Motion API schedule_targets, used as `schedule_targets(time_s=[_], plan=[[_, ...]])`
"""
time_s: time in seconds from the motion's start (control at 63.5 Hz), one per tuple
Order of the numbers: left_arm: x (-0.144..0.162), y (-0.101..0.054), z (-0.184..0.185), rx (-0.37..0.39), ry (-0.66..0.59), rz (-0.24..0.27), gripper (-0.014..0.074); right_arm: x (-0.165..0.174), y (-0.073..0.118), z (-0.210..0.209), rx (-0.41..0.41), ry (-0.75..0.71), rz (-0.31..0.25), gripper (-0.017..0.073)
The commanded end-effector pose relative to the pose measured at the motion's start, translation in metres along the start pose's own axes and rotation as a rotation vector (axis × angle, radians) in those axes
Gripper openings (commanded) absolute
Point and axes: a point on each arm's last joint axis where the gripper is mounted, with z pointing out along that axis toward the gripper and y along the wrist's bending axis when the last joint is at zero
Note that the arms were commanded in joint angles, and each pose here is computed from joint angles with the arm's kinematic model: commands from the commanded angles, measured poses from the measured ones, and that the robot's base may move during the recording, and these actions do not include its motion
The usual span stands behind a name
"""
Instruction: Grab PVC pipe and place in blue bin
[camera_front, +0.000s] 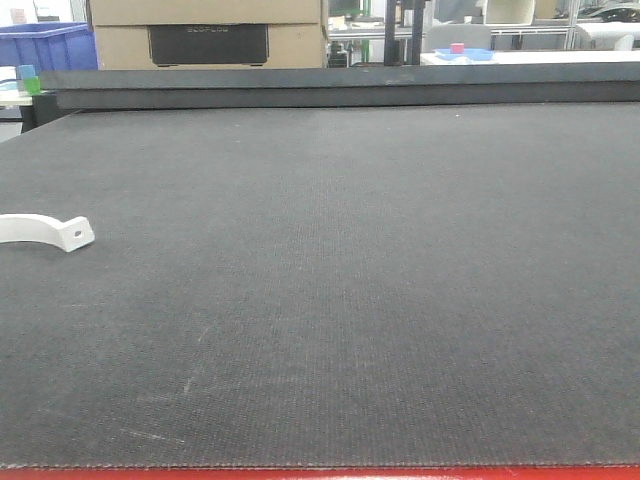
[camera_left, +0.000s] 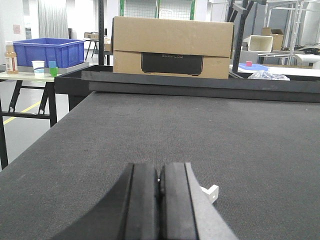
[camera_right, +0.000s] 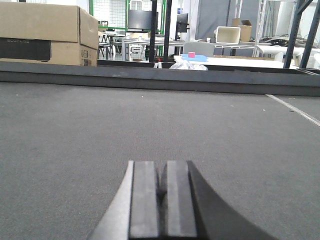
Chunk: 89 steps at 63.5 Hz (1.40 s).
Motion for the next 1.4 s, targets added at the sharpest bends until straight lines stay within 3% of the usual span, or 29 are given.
schedule_targets(time_s=[0.0, 0.489, 0.599, 0.804, 0.93, 1.15, 1.213, 1.276, 1.387], plan=[[-0.003, 0.0, -0.001, -0.004, -0.027, 0.0, -0.0111, -0.003, 0.0, 0.0, 0.005, -0.031, -0.011, -0.0167], [-0.003, 0.0, -0.001, -0.004, -0.027, 0.0, -0.0111, -0.003, 0.0, 0.0, 0.004, -0.029, -0.011, -0.0167], [-0.003, 0.0, -0.001, -0.004, -0.027, 0.0, -0.0111, 0.0, 0.0, 0.0, 0.006, 0.001, -0.076, -0.0167], [-0.003, 0.0, -0.001, -0.004, -0.027, 0.002, -0.0111, 0.0, 0.0, 0.0, 0.006, 0.0, -0.079, -0.0167], [-0.003, 0.0, -0.001, -0.004, -0.027, 0.002, -0.0111, -0.011, 0.0, -0.001, 0.007, -0.124, -0.089, -0.0167], [-0.03, 0.0, -0.002, -0.006, -0.042, 0.004, -0.0111, -0.041, -0.001, 0.001, 0.01, -0.039, -0.088, -0.0167], [-0.037, 0.0, 0.001, -0.009, 0.007, 0.004, -0.0111, -0.053, -0.001, 0.006, 0.008, -0.022, -0.074, -0.0167], [-0.049, 0.0, 0.005, -0.013, 0.072, 0.005, -0.0111, -0.064, 0.0, 0.013, 0.002, 0.003, -0.012, -0.0167], [-0.066, 0.002, 0.019, -0.036, 0.244, 0.076, -0.0111, -0.079, 0.001, 0.033, -0.008, 0.123, 0.061, -0.0167]])
